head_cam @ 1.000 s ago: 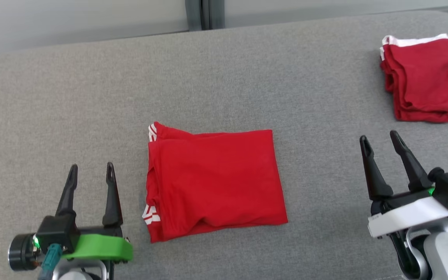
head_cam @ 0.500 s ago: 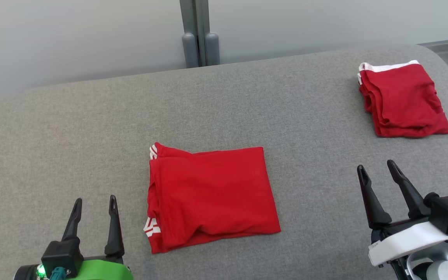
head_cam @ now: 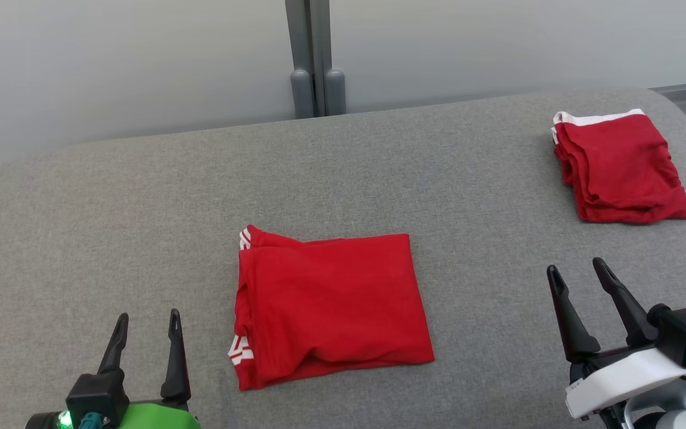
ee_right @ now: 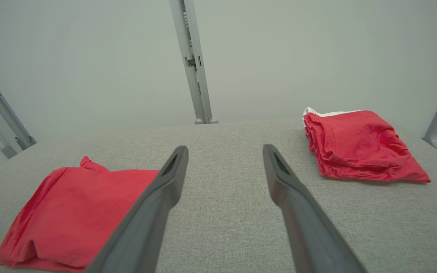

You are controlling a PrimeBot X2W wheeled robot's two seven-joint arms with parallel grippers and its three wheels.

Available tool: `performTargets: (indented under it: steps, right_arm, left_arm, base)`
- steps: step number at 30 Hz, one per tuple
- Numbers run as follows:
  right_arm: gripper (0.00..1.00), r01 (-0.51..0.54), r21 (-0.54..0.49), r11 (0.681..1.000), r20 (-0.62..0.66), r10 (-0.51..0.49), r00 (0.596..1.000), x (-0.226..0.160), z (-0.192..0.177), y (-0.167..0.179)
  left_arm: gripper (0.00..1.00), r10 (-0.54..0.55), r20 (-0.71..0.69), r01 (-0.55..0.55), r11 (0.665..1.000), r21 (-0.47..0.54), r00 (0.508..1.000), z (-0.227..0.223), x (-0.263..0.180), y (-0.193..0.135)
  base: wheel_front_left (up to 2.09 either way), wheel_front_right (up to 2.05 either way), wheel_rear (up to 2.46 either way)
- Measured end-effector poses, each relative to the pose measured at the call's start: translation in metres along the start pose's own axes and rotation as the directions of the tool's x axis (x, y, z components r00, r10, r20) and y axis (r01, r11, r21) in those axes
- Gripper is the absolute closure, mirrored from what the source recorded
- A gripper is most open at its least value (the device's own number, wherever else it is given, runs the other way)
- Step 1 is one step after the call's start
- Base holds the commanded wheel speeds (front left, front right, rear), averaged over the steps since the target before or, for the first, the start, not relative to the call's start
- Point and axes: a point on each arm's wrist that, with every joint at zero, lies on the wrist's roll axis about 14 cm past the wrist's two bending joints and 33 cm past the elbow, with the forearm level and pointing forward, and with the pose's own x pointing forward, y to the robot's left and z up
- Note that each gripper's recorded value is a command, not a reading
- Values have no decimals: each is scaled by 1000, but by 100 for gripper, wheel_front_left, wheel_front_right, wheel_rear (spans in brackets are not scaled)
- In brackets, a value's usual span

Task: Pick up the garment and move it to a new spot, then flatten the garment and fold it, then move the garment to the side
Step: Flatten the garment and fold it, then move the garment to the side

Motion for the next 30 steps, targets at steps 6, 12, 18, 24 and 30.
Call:
performTargets:
  steps: [6, 12, 18, 24, 30]
  right_arm:
    - [0, 0, -1, 1000, -1, 0, 1000, 1, 0, 0]
    - [0, -3, -6, 1000, -6, 3, 1000, 4, -1, -1]
    - [0, -23, -9, 1000, -40, 23, 999, 18, -11, -1]
    - [0, -81, 7, 997, -134, 81, 988, 44, -41, 9]
    - [0, -185, 84, 979, -247, 200, 948, 69, -87, 46]
  left_arm:
    - [0, 2, 2, -2, 1000, 3, 1000, 0, 0, 0]
    - [0, 6, 11, -6, 1000, 3, 1000, 3, 1, 2]
    - [0, 1, 51, -1, 1000, 9, 999, 13, 15, 1]
    - [0, -7, 114, 7, 1000, 0, 993, 28, 38, -5]
    - [0, 11, 128, -9, 1000, -15, 992, 29, 55, 0]
  base:
    - [0, 0, 0]
    - [0, 0, 0]
    - [0, 0, 0]
    - [0, 0, 0]
    - [0, 0, 0]
